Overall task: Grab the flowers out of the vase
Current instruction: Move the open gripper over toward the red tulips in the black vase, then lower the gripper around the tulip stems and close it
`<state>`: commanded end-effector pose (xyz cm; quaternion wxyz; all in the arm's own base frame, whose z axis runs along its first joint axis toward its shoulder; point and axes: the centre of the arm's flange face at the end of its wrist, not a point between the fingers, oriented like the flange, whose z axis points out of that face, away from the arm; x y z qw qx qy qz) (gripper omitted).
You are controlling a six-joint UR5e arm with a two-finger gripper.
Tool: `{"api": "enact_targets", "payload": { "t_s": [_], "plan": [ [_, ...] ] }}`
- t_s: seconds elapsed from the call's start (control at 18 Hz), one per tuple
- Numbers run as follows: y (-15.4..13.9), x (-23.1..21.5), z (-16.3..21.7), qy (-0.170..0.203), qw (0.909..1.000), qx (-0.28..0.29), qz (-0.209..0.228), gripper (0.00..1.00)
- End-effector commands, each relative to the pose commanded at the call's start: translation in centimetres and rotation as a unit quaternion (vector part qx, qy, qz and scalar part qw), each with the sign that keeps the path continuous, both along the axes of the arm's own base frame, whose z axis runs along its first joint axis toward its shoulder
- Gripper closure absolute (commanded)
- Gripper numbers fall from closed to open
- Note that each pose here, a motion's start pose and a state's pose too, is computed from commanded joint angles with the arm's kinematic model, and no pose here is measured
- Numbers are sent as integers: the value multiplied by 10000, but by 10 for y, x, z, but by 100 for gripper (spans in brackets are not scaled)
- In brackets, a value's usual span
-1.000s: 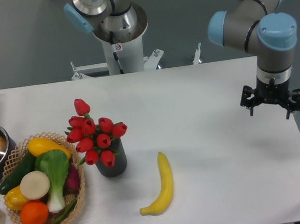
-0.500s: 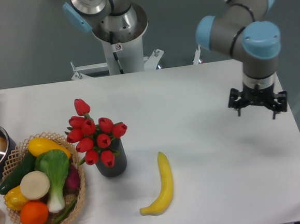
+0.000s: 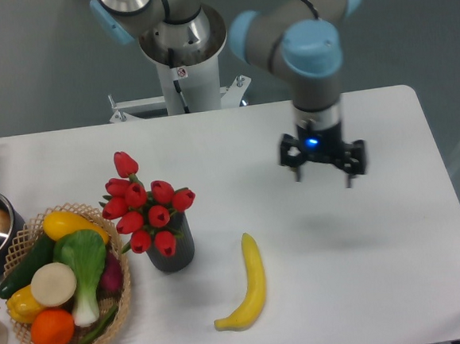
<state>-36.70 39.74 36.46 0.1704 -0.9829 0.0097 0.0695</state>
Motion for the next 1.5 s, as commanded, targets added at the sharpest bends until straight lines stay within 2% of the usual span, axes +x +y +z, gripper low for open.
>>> {"api": "enact_targets", "payload": {
  "t_s": [0.17,0.33,0.61,0.83,1.17,1.22,1.28,1.33,1.39,1.44,1.5],
  "plan": [
    [3,36,18,-163,9981,539,-237,0],
    [12,56,28,-550,9914,1134,-338,0],
    [42,82,14,-773,9867,1223,-745,0],
    [66,100,3,-1077,9775,1465,-1071,0],
    [87,106,6,-1221,9707,1642,-1257,0],
    [92,106,4,-1189,9703,1664,-1296,7],
    [96,107,-1,-1189,9697,1663,-1335,22],
    [99,110,-4,-1208,9692,1651,-1369,47],
    [100,111,-6,-1218,9687,1642,-1408,77],
    [102,110,-12,-1257,9681,1635,-1425,97],
    [103,108,-14,-1271,9673,1650,-1449,100]
  ]
}}
